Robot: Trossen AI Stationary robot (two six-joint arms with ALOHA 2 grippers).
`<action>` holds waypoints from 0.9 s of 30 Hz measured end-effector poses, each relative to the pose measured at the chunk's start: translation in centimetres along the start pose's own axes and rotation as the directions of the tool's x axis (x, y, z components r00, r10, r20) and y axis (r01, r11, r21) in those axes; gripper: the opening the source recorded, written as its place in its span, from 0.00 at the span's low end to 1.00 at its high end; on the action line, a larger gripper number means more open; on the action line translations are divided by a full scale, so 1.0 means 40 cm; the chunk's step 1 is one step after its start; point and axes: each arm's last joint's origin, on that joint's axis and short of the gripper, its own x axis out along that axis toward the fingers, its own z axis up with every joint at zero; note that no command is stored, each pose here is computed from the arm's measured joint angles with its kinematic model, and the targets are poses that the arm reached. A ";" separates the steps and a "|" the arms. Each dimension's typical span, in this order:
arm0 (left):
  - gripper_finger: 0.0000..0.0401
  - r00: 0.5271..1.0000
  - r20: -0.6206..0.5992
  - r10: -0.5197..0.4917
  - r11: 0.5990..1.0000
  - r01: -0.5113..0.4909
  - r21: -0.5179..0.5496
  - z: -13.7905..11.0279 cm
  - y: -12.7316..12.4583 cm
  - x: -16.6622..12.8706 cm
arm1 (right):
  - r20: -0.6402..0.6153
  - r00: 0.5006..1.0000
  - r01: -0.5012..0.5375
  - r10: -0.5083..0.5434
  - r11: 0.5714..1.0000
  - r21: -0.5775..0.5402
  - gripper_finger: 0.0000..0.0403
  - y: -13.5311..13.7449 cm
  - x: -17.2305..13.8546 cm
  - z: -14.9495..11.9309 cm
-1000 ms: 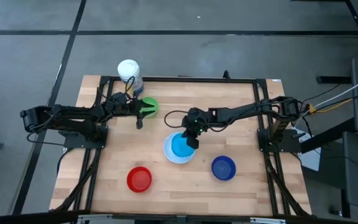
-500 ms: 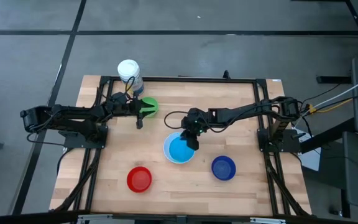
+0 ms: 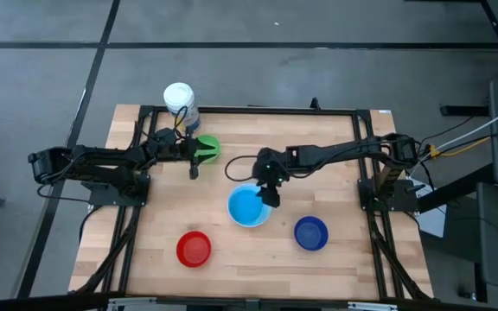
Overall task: Nest bowls inside each other
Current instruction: Stack the blue bowl on the light blue bowl
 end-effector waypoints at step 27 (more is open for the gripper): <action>0.28 1.000 -0.001 -0.003 1.000 0.003 0.004 0.000 0.000 0.000 | -0.279 0.929 0.298 -0.243 0.938 0.175 0.48 0.145 -0.113 -0.221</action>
